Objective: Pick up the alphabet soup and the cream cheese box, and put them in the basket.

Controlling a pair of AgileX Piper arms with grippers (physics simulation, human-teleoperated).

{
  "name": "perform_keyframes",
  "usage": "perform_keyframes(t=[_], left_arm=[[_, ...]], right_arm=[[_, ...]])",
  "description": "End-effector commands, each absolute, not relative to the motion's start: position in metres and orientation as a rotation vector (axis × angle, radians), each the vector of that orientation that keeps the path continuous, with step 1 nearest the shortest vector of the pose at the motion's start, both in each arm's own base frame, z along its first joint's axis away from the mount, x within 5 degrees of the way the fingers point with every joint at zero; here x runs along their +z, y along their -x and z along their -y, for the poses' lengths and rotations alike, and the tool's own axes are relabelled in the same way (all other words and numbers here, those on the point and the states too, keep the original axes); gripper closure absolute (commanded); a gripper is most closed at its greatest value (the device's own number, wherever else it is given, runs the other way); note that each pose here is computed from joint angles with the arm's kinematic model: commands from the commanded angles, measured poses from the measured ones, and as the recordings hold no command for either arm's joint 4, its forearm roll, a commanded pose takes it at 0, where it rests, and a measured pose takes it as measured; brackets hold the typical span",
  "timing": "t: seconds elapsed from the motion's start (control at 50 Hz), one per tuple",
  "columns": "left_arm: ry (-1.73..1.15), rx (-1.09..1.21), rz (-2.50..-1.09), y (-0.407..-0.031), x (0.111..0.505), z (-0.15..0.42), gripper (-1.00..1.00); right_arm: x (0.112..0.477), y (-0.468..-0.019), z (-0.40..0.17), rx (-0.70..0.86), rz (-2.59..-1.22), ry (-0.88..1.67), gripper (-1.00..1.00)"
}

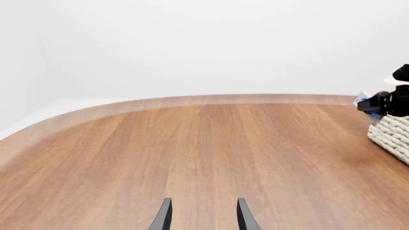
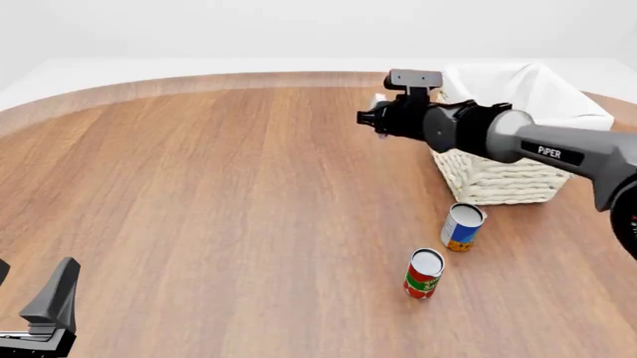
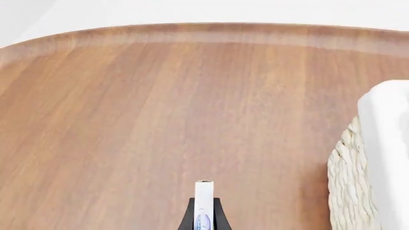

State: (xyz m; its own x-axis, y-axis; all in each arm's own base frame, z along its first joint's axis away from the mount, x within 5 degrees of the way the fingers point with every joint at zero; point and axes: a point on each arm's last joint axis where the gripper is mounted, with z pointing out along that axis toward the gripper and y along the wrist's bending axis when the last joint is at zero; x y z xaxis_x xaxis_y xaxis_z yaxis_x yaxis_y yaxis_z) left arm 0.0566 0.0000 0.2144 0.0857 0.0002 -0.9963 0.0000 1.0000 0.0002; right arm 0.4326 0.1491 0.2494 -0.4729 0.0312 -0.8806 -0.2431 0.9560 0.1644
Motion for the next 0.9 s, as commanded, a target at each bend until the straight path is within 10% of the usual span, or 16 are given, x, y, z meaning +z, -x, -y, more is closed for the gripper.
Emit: perform_keyframes(t=[0.02,0.9], left_arm=[[0.000,0.000,-1.485,-0.057,0.214,0.000,-1.00],[0.000,0.000,-1.485,-0.057,0.214,0.000,-1.00]], right_arm=[[0.284,-0.406,-0.136,0.316,-1.979,0.161,1.00],[0.371,-0.366,-0.026,0.070,-1.880,0.038,1.00]])
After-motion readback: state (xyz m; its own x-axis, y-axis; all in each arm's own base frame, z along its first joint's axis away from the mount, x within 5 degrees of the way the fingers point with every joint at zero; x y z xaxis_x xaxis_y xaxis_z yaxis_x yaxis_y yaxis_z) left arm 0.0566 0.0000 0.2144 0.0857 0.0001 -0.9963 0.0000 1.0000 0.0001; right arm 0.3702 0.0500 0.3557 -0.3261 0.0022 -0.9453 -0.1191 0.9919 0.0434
